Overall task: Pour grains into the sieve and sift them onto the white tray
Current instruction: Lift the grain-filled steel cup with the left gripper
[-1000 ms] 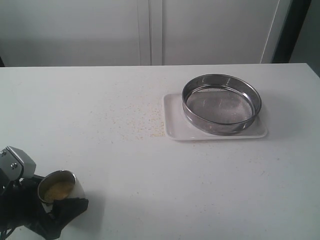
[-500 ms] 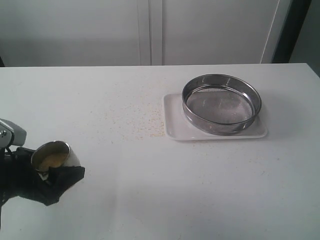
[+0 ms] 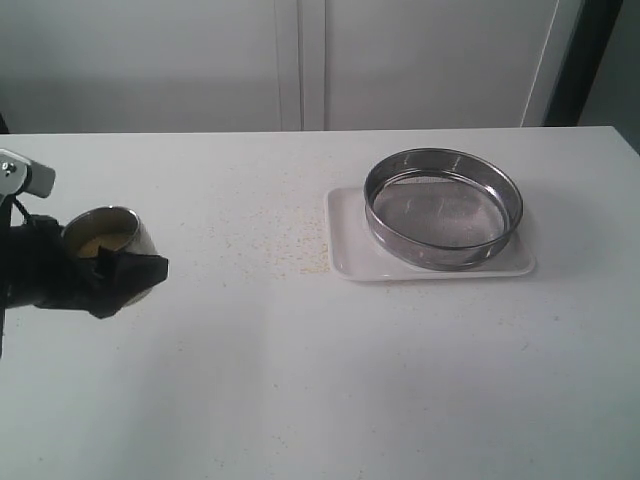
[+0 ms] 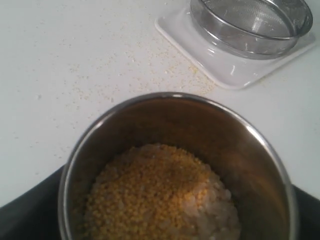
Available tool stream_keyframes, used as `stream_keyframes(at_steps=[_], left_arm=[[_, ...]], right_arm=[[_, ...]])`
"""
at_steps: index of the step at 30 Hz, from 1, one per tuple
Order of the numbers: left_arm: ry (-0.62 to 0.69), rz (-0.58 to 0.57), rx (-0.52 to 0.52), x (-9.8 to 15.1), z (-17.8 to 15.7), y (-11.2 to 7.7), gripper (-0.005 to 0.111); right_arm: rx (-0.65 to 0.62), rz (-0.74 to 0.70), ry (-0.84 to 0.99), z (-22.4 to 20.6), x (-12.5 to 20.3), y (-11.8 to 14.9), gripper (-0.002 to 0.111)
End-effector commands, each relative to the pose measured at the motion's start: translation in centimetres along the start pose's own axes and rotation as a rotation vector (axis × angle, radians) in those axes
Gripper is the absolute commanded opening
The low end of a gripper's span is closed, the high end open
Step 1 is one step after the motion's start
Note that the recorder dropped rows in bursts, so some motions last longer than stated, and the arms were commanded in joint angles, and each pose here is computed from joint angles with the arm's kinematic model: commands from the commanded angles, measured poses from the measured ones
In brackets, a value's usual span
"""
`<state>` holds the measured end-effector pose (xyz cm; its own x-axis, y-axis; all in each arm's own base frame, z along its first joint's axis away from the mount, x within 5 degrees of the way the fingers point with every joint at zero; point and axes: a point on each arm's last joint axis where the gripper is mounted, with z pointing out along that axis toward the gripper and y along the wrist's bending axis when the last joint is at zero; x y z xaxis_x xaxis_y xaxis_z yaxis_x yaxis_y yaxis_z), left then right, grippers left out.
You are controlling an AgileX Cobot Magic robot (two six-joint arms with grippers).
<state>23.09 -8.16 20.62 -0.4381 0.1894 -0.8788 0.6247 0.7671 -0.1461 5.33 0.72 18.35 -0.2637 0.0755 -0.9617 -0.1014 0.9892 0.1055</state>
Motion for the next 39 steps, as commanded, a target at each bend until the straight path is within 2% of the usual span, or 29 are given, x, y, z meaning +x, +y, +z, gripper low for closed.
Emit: stream_keyframes(at_steps=[1, 13, 16, 21, 27, 35, 39], left_arm=[[-0.022, 0.017, -0.001, -2.4, -0.1, 0.2, 0.0], [-0.026, 0.063, -0.074, -7.9, -0.3, 1.3, 0.0], [-0.036, 0.08, -0.127, -8.6, 0.1, 0.8, 0.0], [-0.033, 0.15, -0.228, -9.3, 1.6, -1.0, 0.0], [-0.005, 0.357, -0.395, -9.8, 2.1, -1.1, 0.0], [0.063, 0.606, -0.521, -10.1, 1.6, -0.2, 0.0], [0.063, 0.594, -0.537, -10.1, 1.5, -0.1, 0.0]], right_arm=[[0.003, -0.001, -0.008, 0.0, 0.1, 0.0, 0.0], [0.003, -0.001, -0.008, 0.0, 0.1, 0.0, 0.0], [0.003, -0.001, -0.008, 0.0, 0.1, 0.0, 0.0], [0.003, -0.001, -0.008, 0.0, 0.1, 0.0, 0.0], [0.003, -0.001, -0.008, 0.0, 0.1, 0.0, 0.0], [0.003, -0.001, -0.006, 0.0, 0.1, 0.0, 0.0], [0.003, -0.001, -0.006, 0.0, 0.1, 0.0, 0.0]])
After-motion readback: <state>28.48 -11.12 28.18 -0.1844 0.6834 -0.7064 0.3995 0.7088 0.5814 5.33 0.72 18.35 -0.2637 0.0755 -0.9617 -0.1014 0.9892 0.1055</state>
